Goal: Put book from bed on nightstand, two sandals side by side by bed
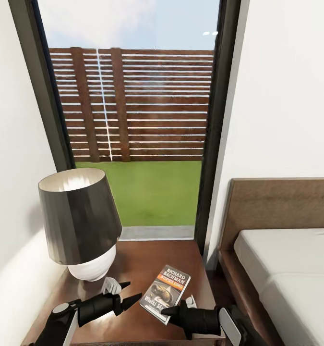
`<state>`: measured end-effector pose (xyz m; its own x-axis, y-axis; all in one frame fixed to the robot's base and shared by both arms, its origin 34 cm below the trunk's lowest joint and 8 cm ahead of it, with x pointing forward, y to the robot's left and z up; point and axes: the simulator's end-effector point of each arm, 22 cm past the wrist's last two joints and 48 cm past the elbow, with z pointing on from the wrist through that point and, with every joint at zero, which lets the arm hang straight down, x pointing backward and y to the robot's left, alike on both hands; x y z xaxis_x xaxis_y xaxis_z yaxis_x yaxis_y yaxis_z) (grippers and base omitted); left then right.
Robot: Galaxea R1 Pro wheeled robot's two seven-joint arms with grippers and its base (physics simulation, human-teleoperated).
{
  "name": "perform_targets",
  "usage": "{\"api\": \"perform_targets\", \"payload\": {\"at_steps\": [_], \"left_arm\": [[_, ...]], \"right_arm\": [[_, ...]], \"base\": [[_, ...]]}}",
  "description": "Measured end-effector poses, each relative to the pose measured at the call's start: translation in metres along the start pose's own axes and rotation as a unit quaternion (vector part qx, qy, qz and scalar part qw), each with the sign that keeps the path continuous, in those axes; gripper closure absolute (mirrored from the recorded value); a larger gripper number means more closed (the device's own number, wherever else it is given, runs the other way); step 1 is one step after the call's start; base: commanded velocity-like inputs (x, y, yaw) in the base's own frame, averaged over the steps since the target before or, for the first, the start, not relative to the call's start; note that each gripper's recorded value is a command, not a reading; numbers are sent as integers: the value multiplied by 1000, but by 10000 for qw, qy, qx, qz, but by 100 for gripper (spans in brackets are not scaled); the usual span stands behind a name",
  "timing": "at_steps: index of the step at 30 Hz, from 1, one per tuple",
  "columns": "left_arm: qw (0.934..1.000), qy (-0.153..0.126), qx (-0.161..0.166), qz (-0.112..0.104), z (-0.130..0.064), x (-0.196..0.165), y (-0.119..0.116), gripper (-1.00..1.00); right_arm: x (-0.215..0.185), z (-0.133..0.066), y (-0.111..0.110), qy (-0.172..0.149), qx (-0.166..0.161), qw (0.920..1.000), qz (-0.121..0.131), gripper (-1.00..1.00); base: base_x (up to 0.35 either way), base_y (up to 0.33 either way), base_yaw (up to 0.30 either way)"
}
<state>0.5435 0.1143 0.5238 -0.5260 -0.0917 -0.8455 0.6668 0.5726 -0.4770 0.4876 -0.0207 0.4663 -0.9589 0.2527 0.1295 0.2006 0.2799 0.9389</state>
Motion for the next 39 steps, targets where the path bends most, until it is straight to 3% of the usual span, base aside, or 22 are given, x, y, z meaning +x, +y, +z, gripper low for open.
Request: {"api": "perform_targets", "payload": {"at_steps": [20,39], "left_arm": [[10000,-5,0,-2,0,0,0,-100],[10000,-5,2,-2,2,17,5,-100]], "right_arm": [[0,0,0,2,2,10000,5,100],[2,5,-18,3,-1,10000,0,100]], "base": [[42,0,0],[0,0,0]]}}
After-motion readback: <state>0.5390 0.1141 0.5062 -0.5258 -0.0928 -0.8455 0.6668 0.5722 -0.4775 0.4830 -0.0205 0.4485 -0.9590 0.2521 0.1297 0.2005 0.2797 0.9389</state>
